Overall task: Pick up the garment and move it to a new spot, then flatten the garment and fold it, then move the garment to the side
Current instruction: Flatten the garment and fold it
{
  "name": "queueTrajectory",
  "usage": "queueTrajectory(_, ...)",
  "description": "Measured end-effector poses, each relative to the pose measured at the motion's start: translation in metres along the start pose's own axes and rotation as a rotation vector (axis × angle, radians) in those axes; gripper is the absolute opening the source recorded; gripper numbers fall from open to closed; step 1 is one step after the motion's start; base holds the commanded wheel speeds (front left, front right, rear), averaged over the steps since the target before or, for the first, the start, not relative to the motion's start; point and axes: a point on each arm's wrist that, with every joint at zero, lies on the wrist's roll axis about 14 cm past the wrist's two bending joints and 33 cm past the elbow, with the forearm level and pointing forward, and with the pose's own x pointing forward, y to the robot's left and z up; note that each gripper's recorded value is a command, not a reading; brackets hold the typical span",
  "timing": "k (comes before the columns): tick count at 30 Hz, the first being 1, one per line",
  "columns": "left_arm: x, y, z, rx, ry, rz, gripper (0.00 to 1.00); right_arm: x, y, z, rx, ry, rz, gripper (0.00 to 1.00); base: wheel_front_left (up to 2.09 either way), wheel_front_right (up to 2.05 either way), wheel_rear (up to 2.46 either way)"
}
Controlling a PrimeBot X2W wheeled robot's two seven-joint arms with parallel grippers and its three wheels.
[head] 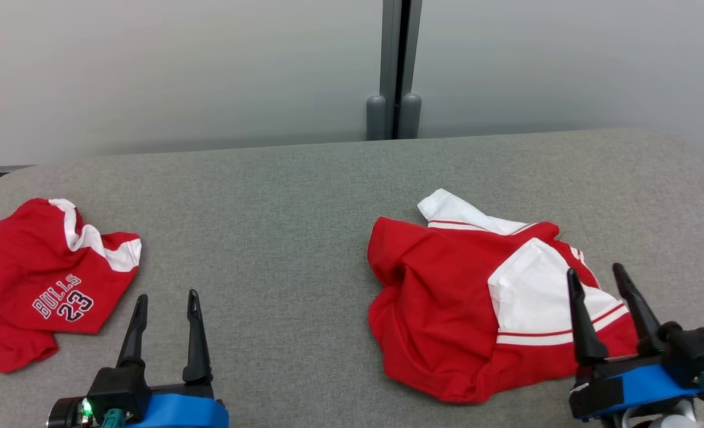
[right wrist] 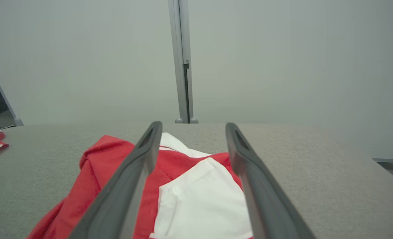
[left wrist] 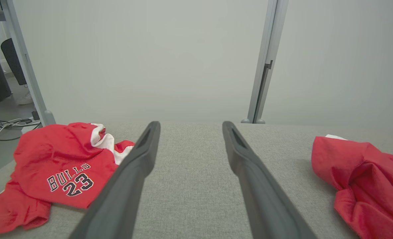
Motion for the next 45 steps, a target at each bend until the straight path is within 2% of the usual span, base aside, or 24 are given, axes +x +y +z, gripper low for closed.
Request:
queueTrajectory(3, -0.001, 0.001, 0.001, 0.001, -0.004, 0.002, 1.0, -0.001, 0.015, 0.006, 0.019, -0.023, 0.028, 1.0, 0.0, 0.0, 0.0)
queueTrajectory(7, -0.003, 0.002, 0.002, 0.001, -0.006, 0.003, 1.0, -0.009, 0.028, -0.004, 0.035, 0.008, 0.054, 1.0, 0.0, 0.0, 0.0)
queueTrajectory(18, 0.007, -0.006, -0.003, -0.002, 0.007, -0.022, 1.0, -0.009, 0.03, -0.014, 0.045, 0.037, 0.051, 1.0, 0.0, 0.0, 0.0)
queueTrajectory(25, 0.039, -0.06, -0.003, -0.006, 0.006, -0.205, 1.0, -0.007, 0.017, -0.014, 0.037, 0.037, 0.016, 1.0, 0.0, 0.0, 0.0)
queueTrajectory(31, 0.056, -0.113, -0.029, 0.028, 0.082, -0.401, 1.0, -0.011, -0.003, -0.019, 0.023, 0.053, -0.044, 1.0, 0.0, 0.0, 0.0)
queueTrajectory(39, 0.054, -0.165, -0.078, 0.1, 0.23, -0.608, 1.0, -0.015, -0.025, -0.022, 0.01, 0.069, -0.107, 1.0, 0.0, 0.0, 0.0)
queueTrajectory(45, 0.036, -0.182, -0.116, 0.168, 0.352, -0.716, 1.0, -0.021, -0.036, -0.024, 0.003, 0.08, -0.141, 1.0, 0.0, 0.0, 0.0)
